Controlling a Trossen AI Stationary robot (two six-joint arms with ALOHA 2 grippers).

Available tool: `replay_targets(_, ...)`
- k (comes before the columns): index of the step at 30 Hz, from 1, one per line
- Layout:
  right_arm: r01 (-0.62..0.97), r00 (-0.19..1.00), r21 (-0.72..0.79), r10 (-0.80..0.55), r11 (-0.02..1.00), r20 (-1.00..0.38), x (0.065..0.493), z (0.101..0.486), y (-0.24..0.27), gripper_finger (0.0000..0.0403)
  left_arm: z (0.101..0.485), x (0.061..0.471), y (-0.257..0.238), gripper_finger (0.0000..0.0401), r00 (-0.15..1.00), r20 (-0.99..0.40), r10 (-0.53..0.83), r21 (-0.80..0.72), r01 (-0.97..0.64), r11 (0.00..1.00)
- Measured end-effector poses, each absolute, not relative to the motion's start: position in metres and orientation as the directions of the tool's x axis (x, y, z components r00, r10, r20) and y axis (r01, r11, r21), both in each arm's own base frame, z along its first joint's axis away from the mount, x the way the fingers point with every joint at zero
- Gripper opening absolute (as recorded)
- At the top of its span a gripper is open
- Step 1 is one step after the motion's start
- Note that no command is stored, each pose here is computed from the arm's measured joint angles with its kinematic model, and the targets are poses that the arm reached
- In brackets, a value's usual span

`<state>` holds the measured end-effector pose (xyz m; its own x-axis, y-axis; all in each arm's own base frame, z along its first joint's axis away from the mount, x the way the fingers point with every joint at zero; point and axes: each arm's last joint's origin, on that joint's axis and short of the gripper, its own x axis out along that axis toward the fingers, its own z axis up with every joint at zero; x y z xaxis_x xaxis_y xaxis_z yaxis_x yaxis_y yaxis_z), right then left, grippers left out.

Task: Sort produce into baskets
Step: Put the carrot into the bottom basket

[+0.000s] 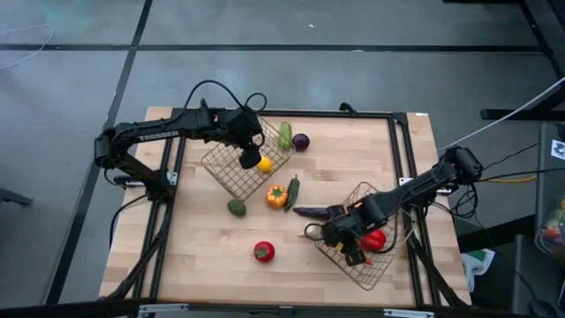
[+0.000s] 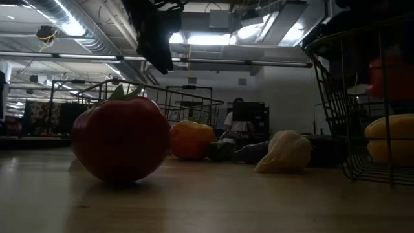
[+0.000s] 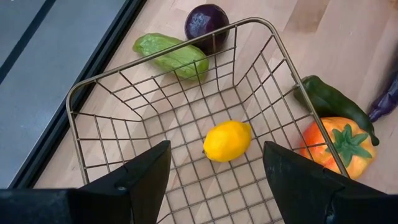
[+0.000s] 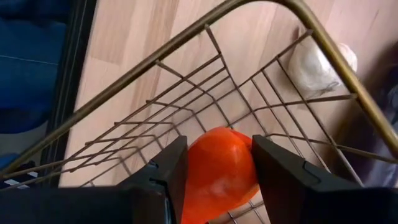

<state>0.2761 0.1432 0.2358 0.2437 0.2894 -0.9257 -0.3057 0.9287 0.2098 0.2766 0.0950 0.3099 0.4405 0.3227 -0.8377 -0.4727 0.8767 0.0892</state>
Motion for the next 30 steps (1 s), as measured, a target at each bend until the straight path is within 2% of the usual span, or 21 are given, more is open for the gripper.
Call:
replay_targets(7, -0.306, 0.262, 0.214, 0.298, 0.928, -0.918, 0.278, 0.237, 0.144, 0.0163, 0.310, 0.277, 0.095, 0.0250, 0.441, -0.838, 0.323, 0.089, -0.473, 0.877)
replay_targets(20, -0.305, 0.260, 0.214, 0.298, 0.928, -0.919, 0.278, 0.237, 0.144, 0.0259, 0.310, 0.277, 0.095, 0.0250, 0.440, -0.838, 0.322, 0.094, -0.466, 0.880)
replay_targets(30, -0.256, 0.189, 0.227, 0.279, 0.940, -0.942, 0.274, 0.236, 0.129, 0.0268, 0.316, 0.277, 0.088, 0.0250, 0.456, -0.833, 0.314, 0.106, -0.426, 0.899)
